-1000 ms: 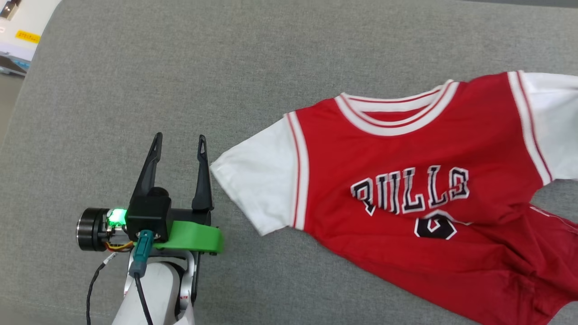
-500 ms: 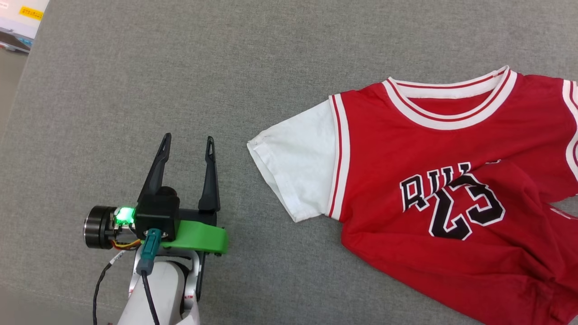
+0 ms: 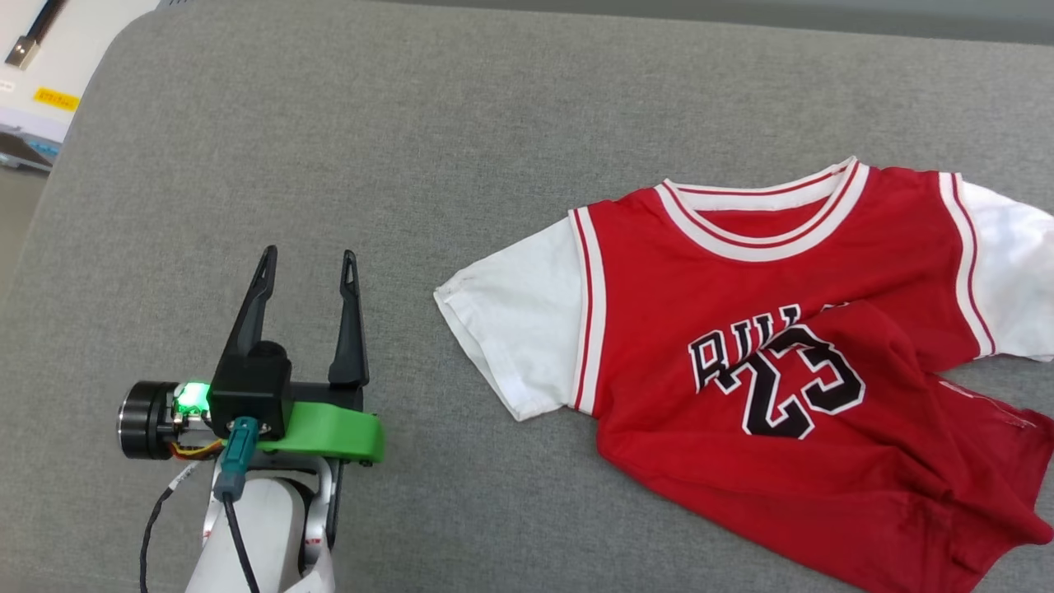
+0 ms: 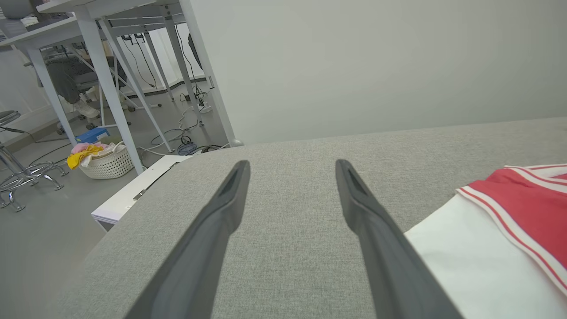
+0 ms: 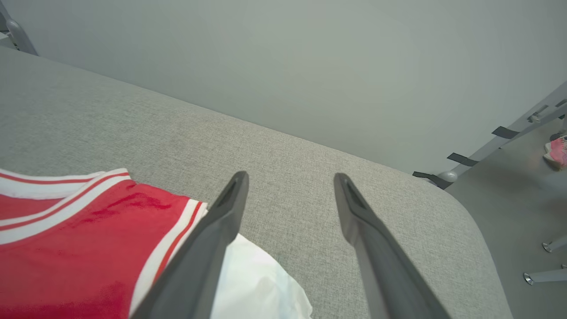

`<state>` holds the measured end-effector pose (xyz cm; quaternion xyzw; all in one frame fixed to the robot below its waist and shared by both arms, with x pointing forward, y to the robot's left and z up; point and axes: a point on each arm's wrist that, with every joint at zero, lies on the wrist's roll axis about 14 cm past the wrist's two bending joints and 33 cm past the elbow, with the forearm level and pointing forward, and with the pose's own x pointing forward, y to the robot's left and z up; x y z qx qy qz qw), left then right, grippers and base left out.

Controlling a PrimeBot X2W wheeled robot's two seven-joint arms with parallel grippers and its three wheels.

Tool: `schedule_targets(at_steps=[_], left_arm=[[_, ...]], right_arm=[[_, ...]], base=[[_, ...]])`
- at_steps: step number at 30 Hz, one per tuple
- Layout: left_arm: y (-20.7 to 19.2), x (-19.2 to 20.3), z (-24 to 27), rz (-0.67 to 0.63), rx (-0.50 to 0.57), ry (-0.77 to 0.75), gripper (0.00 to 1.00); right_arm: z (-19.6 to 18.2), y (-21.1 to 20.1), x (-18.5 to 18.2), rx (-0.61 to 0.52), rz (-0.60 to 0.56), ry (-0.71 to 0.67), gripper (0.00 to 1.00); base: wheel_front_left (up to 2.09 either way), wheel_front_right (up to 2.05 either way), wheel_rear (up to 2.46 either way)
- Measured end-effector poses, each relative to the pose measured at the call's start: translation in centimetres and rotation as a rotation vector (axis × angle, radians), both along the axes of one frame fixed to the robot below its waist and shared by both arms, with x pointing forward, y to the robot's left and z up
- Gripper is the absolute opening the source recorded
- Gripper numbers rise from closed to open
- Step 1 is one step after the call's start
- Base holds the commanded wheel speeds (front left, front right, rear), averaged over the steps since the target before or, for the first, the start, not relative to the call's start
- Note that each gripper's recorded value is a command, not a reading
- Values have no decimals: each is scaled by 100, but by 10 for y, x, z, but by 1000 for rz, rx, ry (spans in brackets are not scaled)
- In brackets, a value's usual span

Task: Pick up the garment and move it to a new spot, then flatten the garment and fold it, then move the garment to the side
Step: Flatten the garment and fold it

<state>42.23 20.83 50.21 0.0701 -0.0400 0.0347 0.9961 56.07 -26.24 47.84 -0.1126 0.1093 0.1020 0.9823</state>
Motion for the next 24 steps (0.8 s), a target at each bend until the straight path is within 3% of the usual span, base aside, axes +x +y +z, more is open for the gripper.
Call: schedule_targets(at_steps=[7,13,17,24], left_arm=[[-7,8,26,-111,12,-59,100],[-13,45,52,-230,17,-8,100],[-31,64,56,-304,-10,130,100],[-70,63,9,-475,-65,562,100]], right_arm=[[21,15,-38,90,10,-127,100],[25,20,-77,107,-4,-164,100],[30,27,-99,103,-14,-161,100],[38,39,-118,98,-27,-152,100]], base=[[0,0,0],[0,0,0],[0,0,0],[0,0,0]])
